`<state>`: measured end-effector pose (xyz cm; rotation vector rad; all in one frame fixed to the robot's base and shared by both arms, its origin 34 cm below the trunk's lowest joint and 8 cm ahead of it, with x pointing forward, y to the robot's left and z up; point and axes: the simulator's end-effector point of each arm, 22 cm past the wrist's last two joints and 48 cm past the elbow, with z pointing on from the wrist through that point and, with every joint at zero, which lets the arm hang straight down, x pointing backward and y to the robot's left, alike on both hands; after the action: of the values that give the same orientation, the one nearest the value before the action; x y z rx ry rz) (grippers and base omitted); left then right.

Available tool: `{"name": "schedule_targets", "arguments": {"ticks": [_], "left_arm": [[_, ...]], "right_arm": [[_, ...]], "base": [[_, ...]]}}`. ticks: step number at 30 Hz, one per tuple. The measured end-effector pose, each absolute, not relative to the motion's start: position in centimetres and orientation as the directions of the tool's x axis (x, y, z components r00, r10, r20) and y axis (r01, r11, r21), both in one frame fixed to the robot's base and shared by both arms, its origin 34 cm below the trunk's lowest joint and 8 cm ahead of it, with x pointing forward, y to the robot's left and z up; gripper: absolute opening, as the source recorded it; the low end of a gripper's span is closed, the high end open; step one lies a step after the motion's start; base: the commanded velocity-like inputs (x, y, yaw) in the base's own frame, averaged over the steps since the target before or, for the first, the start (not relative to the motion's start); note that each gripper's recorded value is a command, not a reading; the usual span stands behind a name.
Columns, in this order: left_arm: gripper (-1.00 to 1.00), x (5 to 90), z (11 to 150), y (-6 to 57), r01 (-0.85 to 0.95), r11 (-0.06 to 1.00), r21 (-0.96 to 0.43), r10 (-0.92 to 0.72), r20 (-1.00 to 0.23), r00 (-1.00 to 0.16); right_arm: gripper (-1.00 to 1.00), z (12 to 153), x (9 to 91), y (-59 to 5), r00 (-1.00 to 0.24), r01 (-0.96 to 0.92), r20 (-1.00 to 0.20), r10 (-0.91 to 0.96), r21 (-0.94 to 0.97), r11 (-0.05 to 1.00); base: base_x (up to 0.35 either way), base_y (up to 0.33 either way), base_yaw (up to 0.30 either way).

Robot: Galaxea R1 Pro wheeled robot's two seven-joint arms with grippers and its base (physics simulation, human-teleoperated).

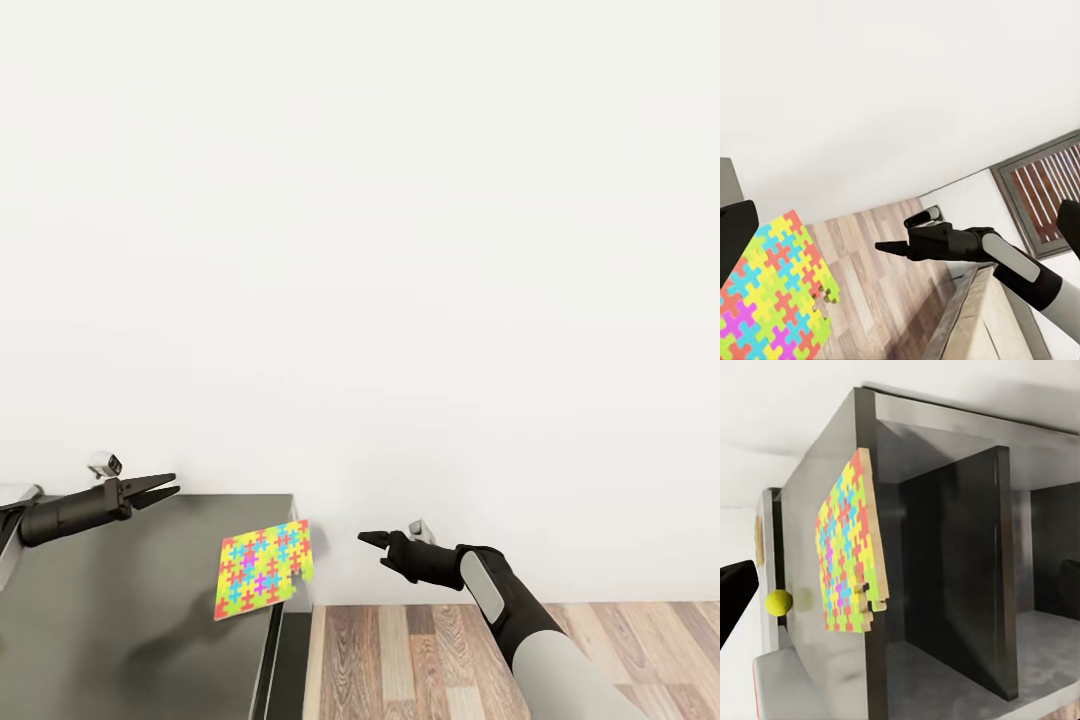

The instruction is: Put all the toys in the child's room - the three board games (two on the bed and one on the table), the two jigsaw puzzles on the table, and the tennis ball on the table - inside the toy box on the table in the child's room.

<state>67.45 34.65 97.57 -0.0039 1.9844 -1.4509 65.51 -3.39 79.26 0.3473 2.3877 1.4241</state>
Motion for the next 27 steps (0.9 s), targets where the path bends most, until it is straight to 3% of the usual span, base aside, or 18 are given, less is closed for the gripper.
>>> {"name": "schedule_targets", "arguments": {"ticks": [19,27], "left_arm": [[1.0,63.1,100.0,31.4,0.437,0.42,-0.795,-0.254,-0.565,-0.785],[1.0,61.4,102.2,30.0,0.483,0.367,-0.795,-0.254,-0.586,-0.77]], "right_arm": [[1.0,78.8,65.6,-2.9,-0.912,0.032,-0.164,0.376,0.886,0.462],[1.0,78.8,65.6,-2.9,-0.912,0.032,-0.162,0.377,0.887,0.46]], "base": [[0.0,0.0,0.0],[0.0,0.001,0.0]]}}
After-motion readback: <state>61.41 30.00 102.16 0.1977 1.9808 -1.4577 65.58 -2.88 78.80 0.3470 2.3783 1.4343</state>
